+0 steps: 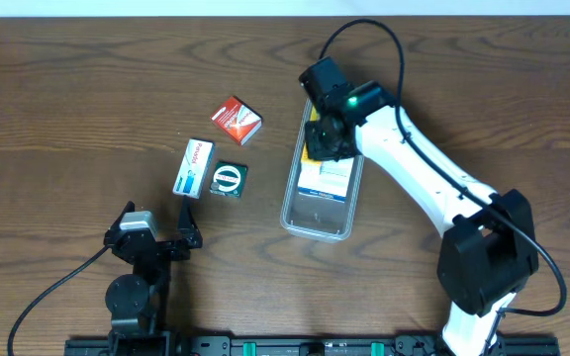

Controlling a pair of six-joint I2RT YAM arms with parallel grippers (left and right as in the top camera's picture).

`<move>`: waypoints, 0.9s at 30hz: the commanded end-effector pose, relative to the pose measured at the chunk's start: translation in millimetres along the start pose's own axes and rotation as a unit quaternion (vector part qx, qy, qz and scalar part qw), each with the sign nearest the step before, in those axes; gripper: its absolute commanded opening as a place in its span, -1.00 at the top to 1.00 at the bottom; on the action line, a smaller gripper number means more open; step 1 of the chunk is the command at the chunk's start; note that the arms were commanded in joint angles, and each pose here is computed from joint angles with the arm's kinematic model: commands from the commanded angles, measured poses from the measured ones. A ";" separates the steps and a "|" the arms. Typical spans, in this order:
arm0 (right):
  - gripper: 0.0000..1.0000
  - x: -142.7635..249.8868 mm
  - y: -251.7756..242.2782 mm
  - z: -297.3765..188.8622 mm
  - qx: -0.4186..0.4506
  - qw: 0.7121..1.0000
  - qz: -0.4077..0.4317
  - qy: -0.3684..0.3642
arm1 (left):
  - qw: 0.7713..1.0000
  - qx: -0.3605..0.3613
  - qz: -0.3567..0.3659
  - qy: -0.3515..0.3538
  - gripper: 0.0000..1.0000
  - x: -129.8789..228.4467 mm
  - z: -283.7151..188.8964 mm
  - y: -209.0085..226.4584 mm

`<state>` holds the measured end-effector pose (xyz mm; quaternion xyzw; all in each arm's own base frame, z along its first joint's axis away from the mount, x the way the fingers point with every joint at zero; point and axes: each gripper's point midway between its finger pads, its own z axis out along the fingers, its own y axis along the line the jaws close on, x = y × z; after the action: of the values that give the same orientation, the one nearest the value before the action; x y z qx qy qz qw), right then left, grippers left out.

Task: Pack container
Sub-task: 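Lower the yellow box into the container beside the blue box and release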

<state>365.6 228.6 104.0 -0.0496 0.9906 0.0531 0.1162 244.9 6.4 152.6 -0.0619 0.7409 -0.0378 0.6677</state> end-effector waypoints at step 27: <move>0.83 18.4 10.6 30.2 -0.004 0.999 -0.048 -0.010 | 1.000 -0.009 0.006 0.023 -0.96 15.2 0.8 4.3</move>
<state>354.4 248.6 79.7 -0.0877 0.9851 0.0666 0.1324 244.9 6.4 152.6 -0.0619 0.7409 -0.0378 0.6677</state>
